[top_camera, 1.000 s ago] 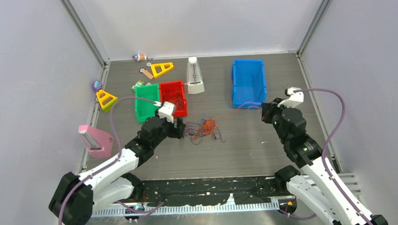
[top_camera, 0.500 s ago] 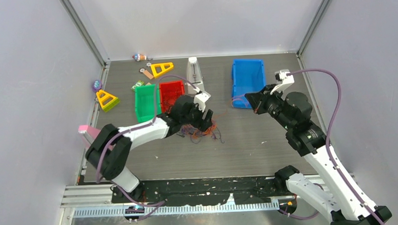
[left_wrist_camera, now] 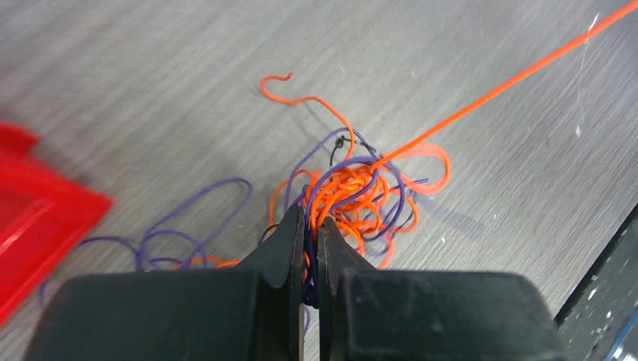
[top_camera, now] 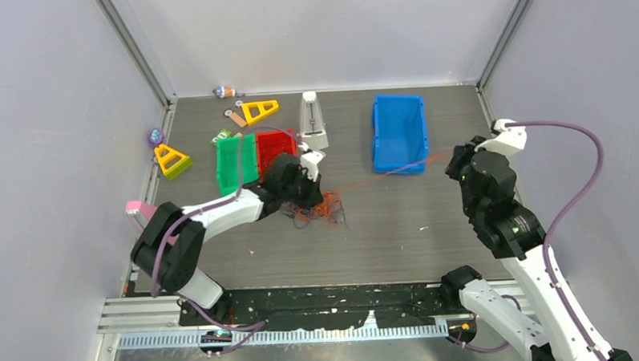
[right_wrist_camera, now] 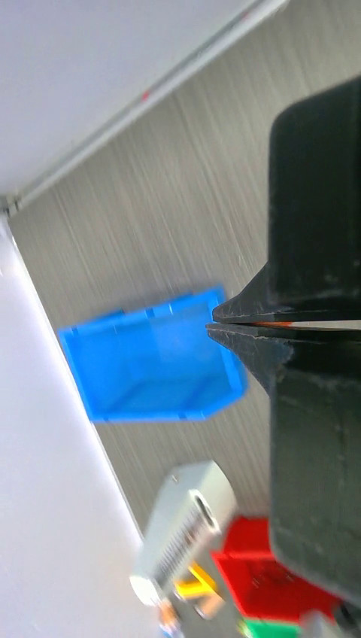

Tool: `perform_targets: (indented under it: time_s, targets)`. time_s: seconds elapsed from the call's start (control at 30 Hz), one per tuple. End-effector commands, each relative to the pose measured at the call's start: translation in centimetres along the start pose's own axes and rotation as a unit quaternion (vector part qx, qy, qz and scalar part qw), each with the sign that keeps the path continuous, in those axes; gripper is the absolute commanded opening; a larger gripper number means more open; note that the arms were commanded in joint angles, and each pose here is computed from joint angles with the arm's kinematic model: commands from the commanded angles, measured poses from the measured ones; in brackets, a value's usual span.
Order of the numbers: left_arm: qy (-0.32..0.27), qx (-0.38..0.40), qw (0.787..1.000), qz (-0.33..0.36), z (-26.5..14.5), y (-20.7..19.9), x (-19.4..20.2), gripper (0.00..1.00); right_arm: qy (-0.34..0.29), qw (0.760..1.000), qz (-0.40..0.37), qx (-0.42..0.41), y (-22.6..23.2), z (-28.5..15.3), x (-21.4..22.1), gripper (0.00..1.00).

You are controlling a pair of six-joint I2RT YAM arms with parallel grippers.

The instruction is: Untangle the cables

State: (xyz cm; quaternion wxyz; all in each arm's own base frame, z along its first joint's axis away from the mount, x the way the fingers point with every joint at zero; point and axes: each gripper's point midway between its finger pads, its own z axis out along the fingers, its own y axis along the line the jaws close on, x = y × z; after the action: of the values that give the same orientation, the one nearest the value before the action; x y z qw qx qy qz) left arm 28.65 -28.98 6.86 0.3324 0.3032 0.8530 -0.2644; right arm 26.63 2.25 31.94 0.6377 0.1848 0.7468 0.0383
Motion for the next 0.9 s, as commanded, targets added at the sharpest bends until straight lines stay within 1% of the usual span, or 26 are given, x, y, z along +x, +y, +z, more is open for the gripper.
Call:
perform_targets:
  time_s: [0.0, 0.07, 0.13, 0.2, 0.23, 0.27, 0.3, 0.33, 0.37, 0.4, 0.43, 0.47, 0.5, 0.53, 0.57, 0.6, 0.63, 0.67, 0.7, 0.73, 0.77, 0.8, 0.83, 0.87]
  targets:
    - [-0.056, -0.065, 0.994, -0.068, -3.2, 4.3, -1.0, 0.00, -0.113, 0.978, 0.023, 0.173, -7.0, -2.8, -5.8, 0.05]
    - [-0.070, -0.069, 0.992, -0.083, -4.0, 4.9, -0.9, 0.00, -0.115, 0.978, 0.026, 0.174, -7.2, -2.9, -5.7, 0.05]
    - [-0.087, -0.066, 0.991, -0.079, -4.6, 4.8, -1.2, 0.00, -0.099, 0.984, 0.020, 0.149, -6.2, -2.2, -4.8, 0.05]
    - [-0.103, -0.045, 0.991, -0.069, -5.0, 4.0, -1.7, 0.00, -0.061, 0.994, -0.013, 0.094, -4.1, -0.9, -3.1, 0.05]
    - [-0.110, -0.032, 0.991, -0.063, -5.1, 3.5, -1.9, 0.00, -0.026, 0.998, -0.029, 0.049, -2.4, 0.0, -1.3, 0.05]
    - [-0.116, -0.014, 0.992, -0.058, -5.2, 2.8, -2.3, 0.00, -0.006, 0.999, -0.043, 0.026, -1.6, 0.4, -0.2, 0.06]
    - [-0.121, 0.000, 0.991, -0.053, -5.3, 2.2, -2.5, 0.00, 0.031, 0.998, -0.055, -0.018, 0.0, 0.9, 1.9, 0.16]
    - [-0.125, 0.012, 0.991, -0.049, -5.4, 1.8, -2.7, 0.00, 0.048, 0.996, -0.059, -0.042, 0.8, 1.1, 2.9, 0.26]
    - [-0.131, 0.023, 0.990, -0.045, -5.5, 1.4, -2.9, 0.00, 0.076, 0.990, -0.062, -0.102, 2.8, 1.2, 4.8, 0.52]
    - [-0.133, 0.030, 0.990, -0.042, -5.5, 1.1, -3.0, 0.00, 0.100, 0.983, -0.075, -0.136, 3.6, 1.3, 7.0, 0.62]
    - [-0.135, 0.038, 0.989, -0.039, -5.6, 0.8, -3.2, 0.00, 0.114, 0.967, -0.071, -0.217, 6.4, 0.7, 7.9, 0.76]
    - [-0.136, 0.042, 0.989, -0.037, -5.6, 0.6, -3.2, 0.00, 0.144, 0.945, -0.072, -0.284, 8.3, -0.4, 9.8, 0.81]
    - [-0.137, 0.045, 0.989, -0.035, -5.6, 0.4, -3.2, 0.00, 0.149, 0.935, -0.067, -0.314, 9.6, -0.3, 10.3, 0.83]
    - [-0.137, 0.048, 0.989, -0.034, -5.6, 0.3, -3.2, 0.00, 0.167, 0.918, -0.066, -0.353, 10.8, -1.1, 11.5, 0.84]
    - [-0.140, 0.052, 0.988, -0.032, -5.6, 0.2, -3.3, 0.00, 0.169, 0.913, -0.067, -0.366, 11.7, -0.9, 11.9, 0.84]
    - [-0.141, 0.058, 0.988, -0.030, -5.6, -0.1, -3.4, 0.00, 0.176, 0.904, -0.076, -0.383, 12.8, -1.5, 12.8, 0.83]
    - [-0.143, 0.064, 0.987, -0.029, -5.7, -0.3, -3.4, 0.00, 0.177, 0.900, -0.085, -0.388, 13.6, -1.3, 13.5, 0.83]
    - [-0.145, 0.067, 0.987, -0.027, -5.7, -0.5, -3.5, 0.00, 0.188, 0.892, -0.099, -0.400, 14.9, -1.8, 14.9, 0.83]
    - [-0.145, 0.069, 0.987, -0.026, -5.7, -0.6, -3.5, 0.00, 0.184, 0.881, -0.106, -0.424, 16.5, -2.8, 15.4, 0.83]
    - [-0.145, 0.070, 0.987, -0.026, -5.7, -0.6, -3.5, 0.00, 0.194, 0.876, -0.113, -0.428, 17.2, -2.8, 16.5, 0.83]
    - [-0.145, 0.072, 0.987, -0.025, -5.7, -0.7, -3.5, 0.00, 0.190, 0.866, -0.114, -0.449, 18.6, -3.6, 16.8, 0.83]
    - [-0.145, 0.073, 0.986, -0.024, -5.7, -0.8, -3.5, 0.00, 0.196, 0.860, -0.118, -0.455, 19.3, -3.5, 17.7, 0.83]
    - [-0.144, 0.075, 0.986, -0.024, -5.7, -0.8, -3.5, 0.00, 0.185, 0.851, -0.122, -0.476, 20.7, -4.2, 17.8, 0.84]
    - [-0.144, 0.077, 0.986, -0.024, -5.7, -0.9, -3.5, 0.00, 0.184, 0.847, -0.127, -0.482, 21.6, -4.0, 18.4, 0.84]
